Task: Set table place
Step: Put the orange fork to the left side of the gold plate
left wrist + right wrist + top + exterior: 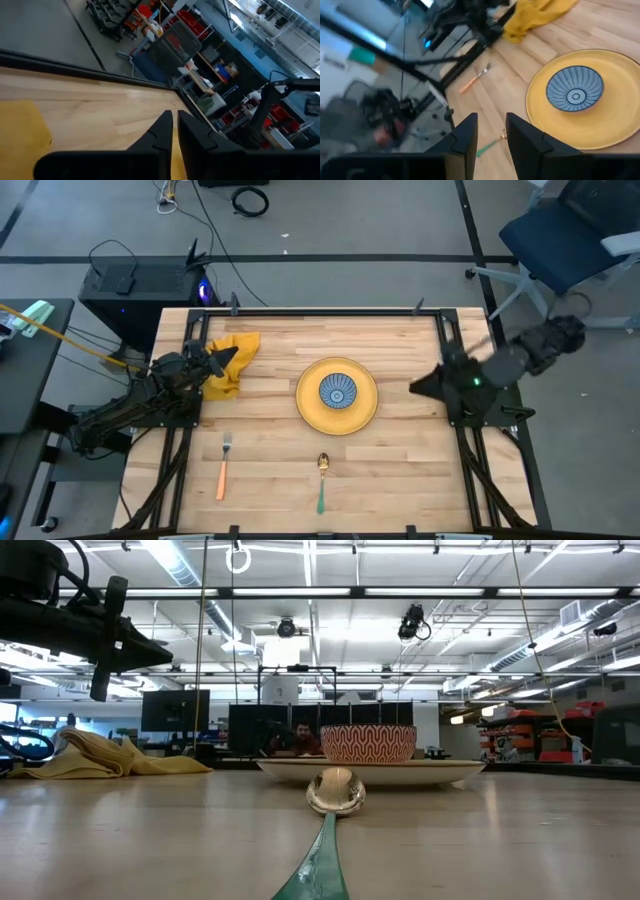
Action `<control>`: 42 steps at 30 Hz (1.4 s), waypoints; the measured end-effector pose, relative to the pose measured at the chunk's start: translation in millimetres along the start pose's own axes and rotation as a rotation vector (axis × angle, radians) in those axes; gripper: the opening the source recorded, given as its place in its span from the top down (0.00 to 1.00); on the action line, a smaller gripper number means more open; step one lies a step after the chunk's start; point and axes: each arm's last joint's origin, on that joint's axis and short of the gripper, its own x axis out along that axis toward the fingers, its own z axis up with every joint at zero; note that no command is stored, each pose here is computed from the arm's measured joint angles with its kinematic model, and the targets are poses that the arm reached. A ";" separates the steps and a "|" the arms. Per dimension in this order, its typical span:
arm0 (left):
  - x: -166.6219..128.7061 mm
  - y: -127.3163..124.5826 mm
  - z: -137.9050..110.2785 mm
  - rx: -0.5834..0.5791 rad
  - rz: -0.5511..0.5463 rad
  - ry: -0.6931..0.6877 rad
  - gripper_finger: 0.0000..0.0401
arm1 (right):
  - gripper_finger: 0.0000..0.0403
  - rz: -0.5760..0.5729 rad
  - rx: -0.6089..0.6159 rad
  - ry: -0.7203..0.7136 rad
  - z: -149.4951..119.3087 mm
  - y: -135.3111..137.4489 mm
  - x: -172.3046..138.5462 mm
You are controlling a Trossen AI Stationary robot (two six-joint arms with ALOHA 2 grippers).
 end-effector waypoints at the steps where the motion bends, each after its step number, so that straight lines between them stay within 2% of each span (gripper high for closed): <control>1: 0.0 0.0 0.0 -0.004 0.001 0.000 0.91 | 0.73 -0.006 -0.059 0.018 -6.6 3.5 1.4; 3: 0.0 0.0 0.0 -0.004 0.000 0.000 0.90 | 0.73 -0.038 -0.138 0.071 -22.3 9.1 10.5; 5: 0.0 0.0 0.0 -0.005 0.000 0.000 0.90 | 0.73 -0.083 -0.144 0.080 -40.2 13.4 23.8; 8: 0.0 0.0 0.0 -0.005 0.000 -0.001 0.91 | 0.73 -0.126 -0.164 0.006 -67.9 15.6 48.9; 11: 0.0 0.0 0.1 -0.006 0.000 -0.001 0.92 | 0.73 0.019 -0.175 -0.058 -88.0 19.7 69.4; 13: 0.0 -0.1 0.1 -0.007 0.000 -0.001 0.93 | 0.73 0.182 -0.208 -0.123 -95.0 22.3 76.4; 16: 0.0 -0.1 0.1 -0.026 -0.001 -0.002 0.93 | 0.73 0.459 -0.287 -0.292 -89.3 19.4 70.6; 19: 0.0 -0.2 0.2 -0.033 -0.001 -0.002 0.93 | 0.73 0.587 -0.383 -0.418 -77.9 -3.2 59.5; 23: 0.0 -0.2 0.2 -0.083 -0.003 -0.002 0.91 | 0.73 0.567 -0.392 -0.493 -58.1 -47.8 32.3; 26: 0.0 -0.7 0.0 -0.117 -0.014 0.009 0.90 | 0.73 0.534 -0.387 -0.557 -47.3 -78.4 0.9; 30: 0.0 -1.6 -0.4 -0.115 -0.037 0.029 0.90 | 0.73 0.599 -0.376 -0.709 -38.8 -104.0 -40.9; 35: 0.0 -1.7 -0.4 -0.119 -0.039 0.030 0.91 | 0.73 0.595 -0.416 -0.742 -42.4 -121.2 -54.6; 38: 0.0 -2.1 0.0 -0.129 -0.043 0.027 0.92 | 0.73 0.566 -0.449 -0.701 -45.9 -124.2 -51.6; 42: -0.3 -5.6 3.4 -0.289 -0.084 0.002 0.93 | 0.73 0.518 -0.502 -0.633 -51.3 -127.4 -45.3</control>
